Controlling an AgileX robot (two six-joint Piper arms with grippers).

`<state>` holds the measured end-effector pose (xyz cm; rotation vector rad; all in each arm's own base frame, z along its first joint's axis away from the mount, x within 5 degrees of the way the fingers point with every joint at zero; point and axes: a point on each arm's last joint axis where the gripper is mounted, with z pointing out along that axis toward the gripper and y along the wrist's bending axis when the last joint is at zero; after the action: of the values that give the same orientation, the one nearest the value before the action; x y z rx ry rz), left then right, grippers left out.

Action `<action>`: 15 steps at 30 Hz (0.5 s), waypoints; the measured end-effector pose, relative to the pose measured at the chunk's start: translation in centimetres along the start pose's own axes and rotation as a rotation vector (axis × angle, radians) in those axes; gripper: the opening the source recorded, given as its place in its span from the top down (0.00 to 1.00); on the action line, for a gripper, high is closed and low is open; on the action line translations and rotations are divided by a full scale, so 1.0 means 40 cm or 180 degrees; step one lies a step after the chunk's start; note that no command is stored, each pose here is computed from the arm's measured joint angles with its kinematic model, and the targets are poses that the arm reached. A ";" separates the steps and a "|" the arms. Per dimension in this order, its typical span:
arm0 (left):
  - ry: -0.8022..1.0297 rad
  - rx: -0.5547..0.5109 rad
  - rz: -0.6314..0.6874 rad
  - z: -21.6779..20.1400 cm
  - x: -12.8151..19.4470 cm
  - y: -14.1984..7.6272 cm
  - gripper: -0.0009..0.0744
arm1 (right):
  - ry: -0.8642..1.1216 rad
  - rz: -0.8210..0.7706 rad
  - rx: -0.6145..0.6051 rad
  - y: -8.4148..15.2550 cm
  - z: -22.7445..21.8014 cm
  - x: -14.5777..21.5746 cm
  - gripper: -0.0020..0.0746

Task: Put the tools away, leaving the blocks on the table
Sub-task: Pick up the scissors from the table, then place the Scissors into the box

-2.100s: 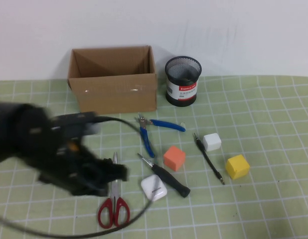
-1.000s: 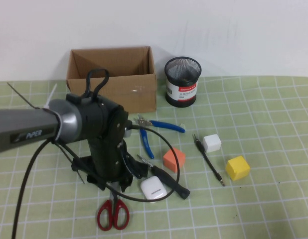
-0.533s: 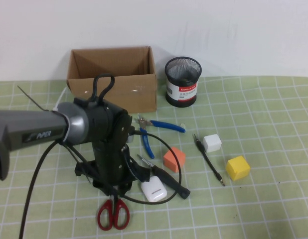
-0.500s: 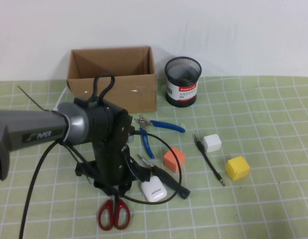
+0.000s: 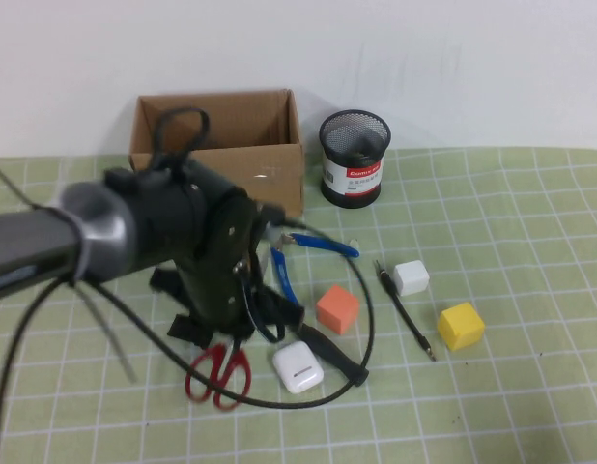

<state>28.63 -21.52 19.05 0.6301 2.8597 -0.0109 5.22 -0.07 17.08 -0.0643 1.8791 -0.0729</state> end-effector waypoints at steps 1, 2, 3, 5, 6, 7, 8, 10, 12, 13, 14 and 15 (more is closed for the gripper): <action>-0.0161 -0.0015 0.0084 -0.031 -0.003 -0.002 0.87 | 0.0000 0.0000 0.0000 0.000 0.000 0.000 0.98; -0.0309 -0.0035 0.0137 -0.053 -0.007 0.000 0.87 | 0.0000 0.0000 0.0000 0.000 0.000 0.000 0.98; -0.0516 -0.0072 0.0213 -0.079 -0.015 0.004 0.87 | 0.0000 0.0000 0.0000 0.000 0.000 0.000 0.98; -0.0898 -0.0202 0.0410 -0.119 -0.032 0.018 0.87 | 0.0000 0.0000 0.0000 0.000 0.000 0.000 0.98; -0.1088 -0.0320 0.0572 -0.136 -0.041 0.027 0.87 | 0.0000 0.0000 0.0000 0.000 0.000 0.000 0.98; -0.1248 -0.0474 0.0786 -0.150 -0.050 0.036 0.87 | 0.0000 0.0000 0.0000 0.000 0.000 0.000 0.98; -0.1362 -0.0647 0.1010 -0.162 -0.060 0.048 0.87 | 0.0000 0.0000 0.0000 0.000 0.000 0.000 0.98; -0.1559 -0.0990 0.1497 -0.185 -0.087 0.069 0.87 | 0.0000 0.0000 0.0000 0.000 0.000 0.000 0.98; -0.1724 -0.1243 0.1851 -0.204 -0.120 0.092 0.87 | 0.0000 0.0000 0.0000 0.000 0.000 0.000 0.98; -0.1826 -0.1347 0.1974 -0.217 -0.140 0.105 0.87 | 0.0000 0.0000 0.0000 0.000 0.000 0.000 0.98; -0.1927 -0.1431 0.2061 -0.227 -0.160 0.119 0.87 | 0.0000 0.0000 0.0000 0.000 0.000 0.000 0.98; -0.2005 -0.1489 0.2112 -0.235 -0.177 0.131 0.87 | 0.0000 0.0000 0.0000 0.000 0.000 0.000 0.98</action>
<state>35.15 -19.22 29.90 1.1691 1.8590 0.4565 5.22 -0.07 17.08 -0.0643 1.8791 -0.0729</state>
